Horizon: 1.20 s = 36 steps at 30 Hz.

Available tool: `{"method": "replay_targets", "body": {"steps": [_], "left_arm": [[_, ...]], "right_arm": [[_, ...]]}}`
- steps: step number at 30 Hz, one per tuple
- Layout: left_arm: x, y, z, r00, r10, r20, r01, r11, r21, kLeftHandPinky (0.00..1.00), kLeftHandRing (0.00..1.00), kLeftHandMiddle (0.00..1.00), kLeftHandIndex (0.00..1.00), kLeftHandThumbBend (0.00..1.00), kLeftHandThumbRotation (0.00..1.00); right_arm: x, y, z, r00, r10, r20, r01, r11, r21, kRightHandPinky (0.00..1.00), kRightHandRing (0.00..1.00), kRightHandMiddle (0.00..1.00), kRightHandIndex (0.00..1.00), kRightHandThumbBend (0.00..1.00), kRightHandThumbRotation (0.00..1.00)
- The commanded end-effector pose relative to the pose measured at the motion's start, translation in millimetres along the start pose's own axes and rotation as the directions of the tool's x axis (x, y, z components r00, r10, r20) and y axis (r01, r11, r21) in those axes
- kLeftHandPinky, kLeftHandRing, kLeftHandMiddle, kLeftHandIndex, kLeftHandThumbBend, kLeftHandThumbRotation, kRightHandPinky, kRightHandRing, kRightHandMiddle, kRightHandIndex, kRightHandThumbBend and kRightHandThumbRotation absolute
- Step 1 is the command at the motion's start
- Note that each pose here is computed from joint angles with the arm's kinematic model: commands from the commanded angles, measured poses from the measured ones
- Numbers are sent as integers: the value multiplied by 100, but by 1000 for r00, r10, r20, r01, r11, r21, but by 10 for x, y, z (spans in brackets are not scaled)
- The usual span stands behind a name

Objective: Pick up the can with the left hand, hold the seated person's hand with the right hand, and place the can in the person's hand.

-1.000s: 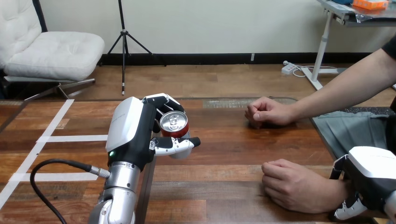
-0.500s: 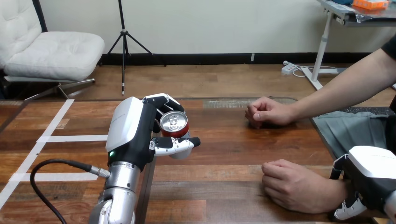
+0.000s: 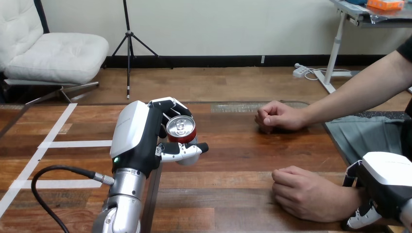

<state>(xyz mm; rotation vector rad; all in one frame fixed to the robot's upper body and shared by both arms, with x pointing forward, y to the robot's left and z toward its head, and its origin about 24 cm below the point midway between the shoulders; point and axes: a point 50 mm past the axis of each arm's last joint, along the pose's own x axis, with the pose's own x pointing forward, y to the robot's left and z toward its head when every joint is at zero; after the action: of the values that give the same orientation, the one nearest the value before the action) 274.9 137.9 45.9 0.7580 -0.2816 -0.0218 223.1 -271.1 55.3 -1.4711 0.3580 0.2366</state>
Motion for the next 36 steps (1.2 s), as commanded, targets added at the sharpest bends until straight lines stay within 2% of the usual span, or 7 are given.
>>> {"method": "replay_targets", "body": {"steps": [1, 10, 16, 28, 36], "left_arm": [[151, 165, 167, 993, 81, 88, -81, 997, 1, 35, 40, 47, 48, 75, 0], [159, 164, 163, 993, 80, 87, -80, 997, 5, 35, 40, 46, 48, 75, 0], [159, 162, 161, 994, 78, 83, -78, 997, 0, 35, 40, 46, 48, 75, 0], [162, 152, 165, 994, 76, 83, -77, 997, 0, 35, 40, 47, 48, 75, 0], [167, 143, 172, 994, 77, 84, -77, 997, -1, 35, 41, 47, 48, 75, 0]], "right_arm": [[38, 74, 18, 999, 43, 7, -43, 999, 0, 34, 44, 51, 50, 80, 0], [39, 48, 25, 1000, 16, 19, -16, 999, 33, 32, 43, 50, 52, 78, 0], [33, 31, 31, 999, -21, 38, 20, 999, 38, 31, 42, 49, 51, 81, 0], [30, -11, 44, 997, -50, 54, 48, 998, 42, 28, 38, 46, 49, 82, 0], [26, -37, 43, 995, -79, 62, 75, 995, 65, 31, 40, 47, 49, 82, 0]]}}
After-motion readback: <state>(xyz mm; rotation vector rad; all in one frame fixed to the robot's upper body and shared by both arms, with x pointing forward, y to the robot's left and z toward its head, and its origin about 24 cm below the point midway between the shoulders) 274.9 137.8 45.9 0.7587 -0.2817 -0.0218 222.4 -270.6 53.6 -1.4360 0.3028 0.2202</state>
